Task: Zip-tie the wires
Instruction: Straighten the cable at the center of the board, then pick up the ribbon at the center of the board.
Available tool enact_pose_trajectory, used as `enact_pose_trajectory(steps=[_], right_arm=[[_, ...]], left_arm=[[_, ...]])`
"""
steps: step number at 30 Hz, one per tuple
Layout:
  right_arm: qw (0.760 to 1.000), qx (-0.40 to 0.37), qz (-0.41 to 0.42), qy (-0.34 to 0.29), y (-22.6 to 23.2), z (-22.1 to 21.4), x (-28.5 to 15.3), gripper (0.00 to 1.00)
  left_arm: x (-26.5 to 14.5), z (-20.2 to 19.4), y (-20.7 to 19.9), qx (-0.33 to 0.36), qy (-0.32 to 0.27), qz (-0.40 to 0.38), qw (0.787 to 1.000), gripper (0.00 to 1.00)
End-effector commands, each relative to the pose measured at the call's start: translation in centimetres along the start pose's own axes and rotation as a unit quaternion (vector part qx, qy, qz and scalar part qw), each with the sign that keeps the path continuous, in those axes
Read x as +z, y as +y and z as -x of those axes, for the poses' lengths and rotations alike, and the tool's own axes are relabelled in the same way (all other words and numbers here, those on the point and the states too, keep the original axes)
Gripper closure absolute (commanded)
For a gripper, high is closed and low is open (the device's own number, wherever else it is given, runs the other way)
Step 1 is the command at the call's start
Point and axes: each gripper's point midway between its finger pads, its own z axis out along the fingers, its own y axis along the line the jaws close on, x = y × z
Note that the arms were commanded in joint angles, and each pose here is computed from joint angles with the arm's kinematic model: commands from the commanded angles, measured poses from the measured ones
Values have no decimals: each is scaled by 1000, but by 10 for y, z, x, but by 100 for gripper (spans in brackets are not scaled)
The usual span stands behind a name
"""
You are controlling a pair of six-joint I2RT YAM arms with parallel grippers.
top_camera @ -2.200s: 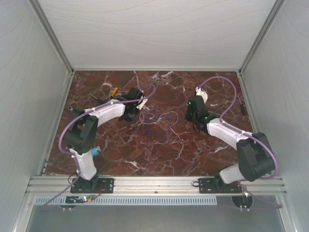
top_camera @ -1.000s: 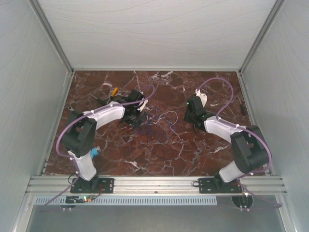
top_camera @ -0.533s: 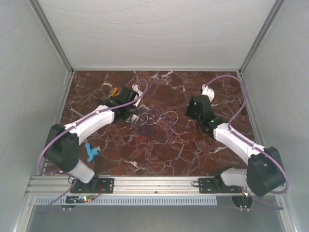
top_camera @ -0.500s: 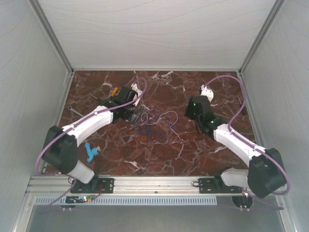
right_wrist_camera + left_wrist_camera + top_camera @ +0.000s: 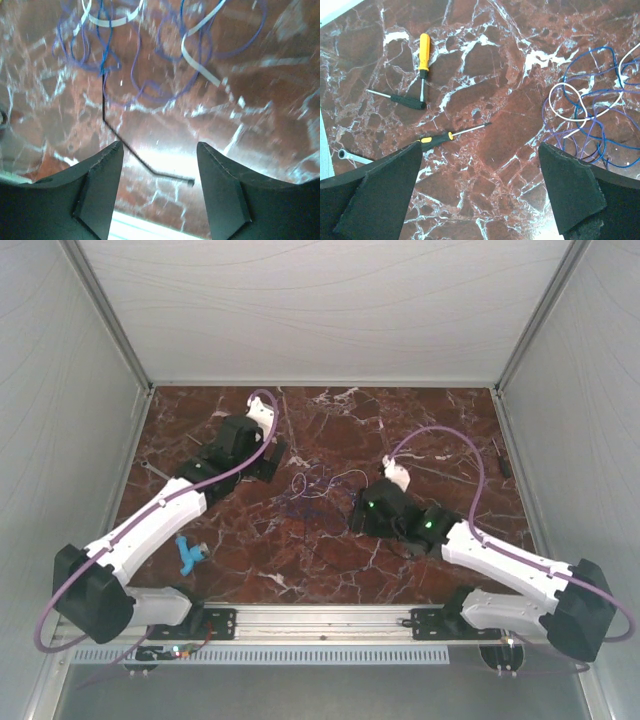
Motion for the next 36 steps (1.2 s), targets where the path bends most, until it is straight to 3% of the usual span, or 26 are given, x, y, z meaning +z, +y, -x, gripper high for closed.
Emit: enact_pose_trajectory(steps=[1, 10, 18, 29, 36], right_arm=[[993, 90, -45, 66, -3, -53, -10, 42], [969, 170, -152, 99, 6, -106, -10, 45], [961, 178, -194, 87, 18, -119, -2, 45], [950, 176, -254, 55, -4, -126, 22, 45], [943, 158, -284, 75, -22, -138, 27, 47]], left_arm=[[-11, 28, 15, -21, -57, 23, 998, 1], [-14, 30, 13, -24, -68, 12, 997, 0], [-13, 29, 6, -21, -66, -7, 998, 0], [-11, 28, -1, -22, -62, -24, 998, 1], [-9, 24, -1, -18, -55, -22, 998, 1]])
